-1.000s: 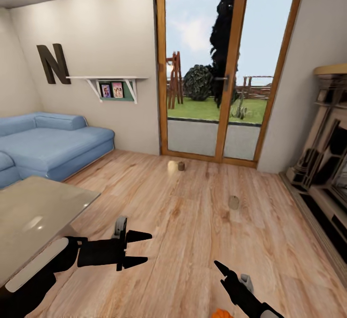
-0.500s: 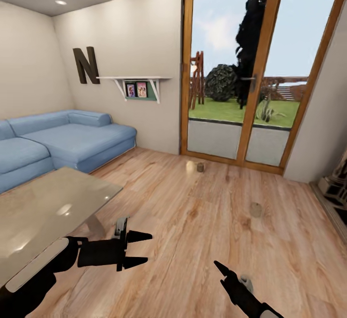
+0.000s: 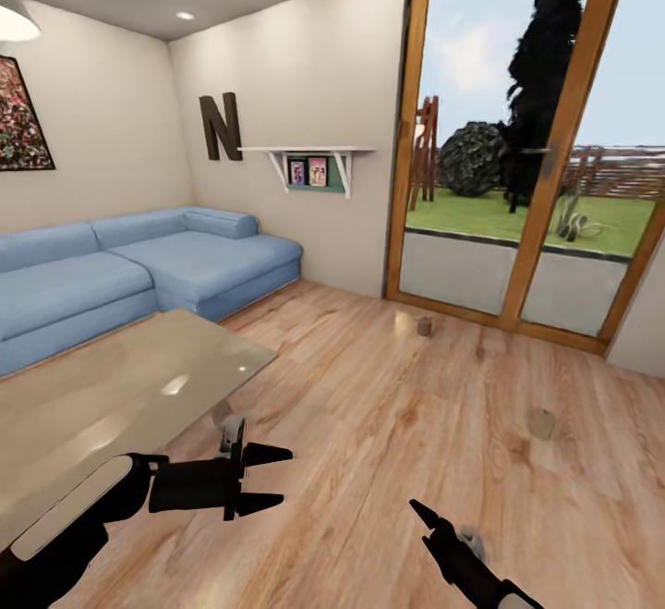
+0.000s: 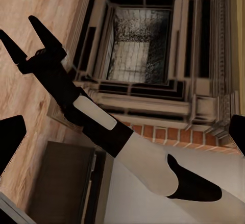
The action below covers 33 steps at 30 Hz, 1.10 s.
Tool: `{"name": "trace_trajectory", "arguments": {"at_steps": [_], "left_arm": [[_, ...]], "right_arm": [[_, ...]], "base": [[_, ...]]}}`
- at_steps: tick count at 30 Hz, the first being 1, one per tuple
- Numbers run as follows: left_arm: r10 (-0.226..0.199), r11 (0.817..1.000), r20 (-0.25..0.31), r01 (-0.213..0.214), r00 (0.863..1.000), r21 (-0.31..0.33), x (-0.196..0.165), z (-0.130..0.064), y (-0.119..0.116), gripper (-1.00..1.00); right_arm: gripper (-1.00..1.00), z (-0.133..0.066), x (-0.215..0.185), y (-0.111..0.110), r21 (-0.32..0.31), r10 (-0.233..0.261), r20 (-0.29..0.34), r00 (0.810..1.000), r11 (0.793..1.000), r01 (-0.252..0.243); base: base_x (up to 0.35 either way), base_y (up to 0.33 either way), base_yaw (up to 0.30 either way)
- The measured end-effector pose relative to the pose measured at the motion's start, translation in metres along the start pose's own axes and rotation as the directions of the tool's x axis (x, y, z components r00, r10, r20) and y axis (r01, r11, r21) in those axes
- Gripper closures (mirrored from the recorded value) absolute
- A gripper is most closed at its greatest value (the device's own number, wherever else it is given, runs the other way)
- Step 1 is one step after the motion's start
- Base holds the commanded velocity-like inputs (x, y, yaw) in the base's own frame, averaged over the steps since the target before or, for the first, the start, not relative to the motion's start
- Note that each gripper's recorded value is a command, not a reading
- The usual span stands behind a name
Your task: Place each of the two pumpkins and all three candles from the living room inside a cabinet in the living room (use any cabinet), then make sure every cabinet is closed, and position the cauldron so it is next to a table in the living room.
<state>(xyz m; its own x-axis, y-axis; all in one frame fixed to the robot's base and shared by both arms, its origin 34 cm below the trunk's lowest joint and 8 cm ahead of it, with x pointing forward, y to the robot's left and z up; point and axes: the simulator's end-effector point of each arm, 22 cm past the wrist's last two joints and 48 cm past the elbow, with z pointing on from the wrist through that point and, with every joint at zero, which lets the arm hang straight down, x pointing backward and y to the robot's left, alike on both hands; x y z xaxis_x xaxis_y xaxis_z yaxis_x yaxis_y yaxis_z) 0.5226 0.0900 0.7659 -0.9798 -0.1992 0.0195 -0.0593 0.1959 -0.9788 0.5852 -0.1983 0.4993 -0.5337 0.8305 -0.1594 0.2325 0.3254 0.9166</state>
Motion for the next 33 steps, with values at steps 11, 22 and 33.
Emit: {"name": "trace_trajectory", "arguments": {"at_steps": [11, 22, 33], "left_arm": [[0.000, 1.000, 0.001, 0.000, 1.000, -0.001, -0.0004, -0.0001, 0.0004, -1.00], [0.000, 1.000, 0.003, 0.000, 1.000, 0.001, -0.0012, -0.0005, -0.0005, -1.00], [0.000, 1.000, 0.003, 0.000, 1.000, 0.004, -0.0010, -0.0007, -0.0013, -1.00]], "right_arm": [[-1.00, 0.0001, -0.0001, 0.0002, -0.001, 0.000, 0.000, 1.000, 1.000, 0.000], [-1.00, -0.0001, -0.0008, 0.0001, -0.001, 0.000, 0.002, 1.000, 1.000, 0.000], [-1.00, -0.0008, -0.0007, -0.0006, 0.000, 0.000, 0.003, 1.000, 1.000, 0.000]], "base": [[0.102, 0.083, 0.290], [0.006, 0.001, 0.250], [0.219, 0.011, 0.014]]}}
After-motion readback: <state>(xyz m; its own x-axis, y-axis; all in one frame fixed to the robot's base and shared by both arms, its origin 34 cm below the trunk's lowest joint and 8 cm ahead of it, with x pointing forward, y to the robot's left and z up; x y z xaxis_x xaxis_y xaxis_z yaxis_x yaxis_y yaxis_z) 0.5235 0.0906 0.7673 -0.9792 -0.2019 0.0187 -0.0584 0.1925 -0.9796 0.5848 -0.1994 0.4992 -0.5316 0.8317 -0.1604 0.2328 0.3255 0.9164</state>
